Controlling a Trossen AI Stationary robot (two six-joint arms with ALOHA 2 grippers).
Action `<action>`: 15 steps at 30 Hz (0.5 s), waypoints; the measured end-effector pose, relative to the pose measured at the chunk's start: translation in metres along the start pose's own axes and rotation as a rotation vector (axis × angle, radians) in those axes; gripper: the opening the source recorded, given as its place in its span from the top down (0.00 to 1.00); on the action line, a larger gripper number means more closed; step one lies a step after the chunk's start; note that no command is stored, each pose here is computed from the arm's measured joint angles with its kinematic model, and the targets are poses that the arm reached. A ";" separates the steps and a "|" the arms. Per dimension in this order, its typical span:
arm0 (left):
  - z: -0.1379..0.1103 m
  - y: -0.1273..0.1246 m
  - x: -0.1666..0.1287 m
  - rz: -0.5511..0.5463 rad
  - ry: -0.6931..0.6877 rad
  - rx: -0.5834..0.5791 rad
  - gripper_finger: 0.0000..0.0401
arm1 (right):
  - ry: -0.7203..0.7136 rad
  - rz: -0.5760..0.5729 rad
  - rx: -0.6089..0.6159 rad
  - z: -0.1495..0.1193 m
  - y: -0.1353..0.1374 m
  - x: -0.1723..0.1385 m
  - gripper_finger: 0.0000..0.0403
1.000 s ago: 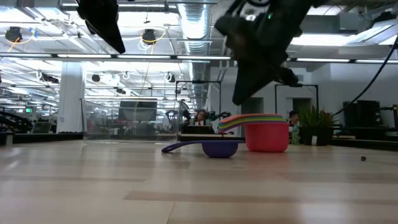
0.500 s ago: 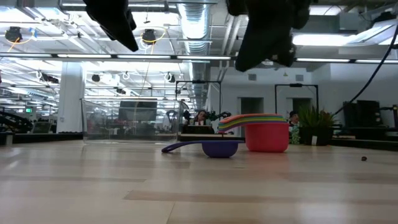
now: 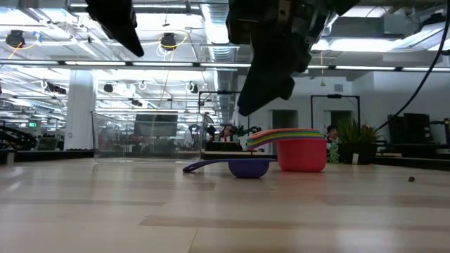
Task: Nest measuring cups in basket
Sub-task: Stack the dark blue measuring cup on top of the orange measuring cup
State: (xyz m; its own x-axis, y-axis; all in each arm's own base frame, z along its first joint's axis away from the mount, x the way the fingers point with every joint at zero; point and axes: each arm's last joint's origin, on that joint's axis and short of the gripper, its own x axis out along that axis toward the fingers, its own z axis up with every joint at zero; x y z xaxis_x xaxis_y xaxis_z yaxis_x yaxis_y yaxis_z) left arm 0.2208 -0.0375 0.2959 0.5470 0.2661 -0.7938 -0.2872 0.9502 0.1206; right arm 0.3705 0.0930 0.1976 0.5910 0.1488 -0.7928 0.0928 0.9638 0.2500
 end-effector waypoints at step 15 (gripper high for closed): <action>-0.006 0.005 0.000 0.112 0.041 0.059 1.00 | 0.042 -0.024 -0.136 -0.005 -0.006 0.012 0.51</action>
State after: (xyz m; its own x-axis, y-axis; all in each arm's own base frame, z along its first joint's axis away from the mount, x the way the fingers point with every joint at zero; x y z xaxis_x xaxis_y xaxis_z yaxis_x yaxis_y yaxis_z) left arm 0.2144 -0.0337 0.2926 0.4809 0.3657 -0.7969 -0.2978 0.9230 0.2438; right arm 0.3729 0.0898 0.1837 0.5554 0.1318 -0.8211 -0.0044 0.9878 0.1555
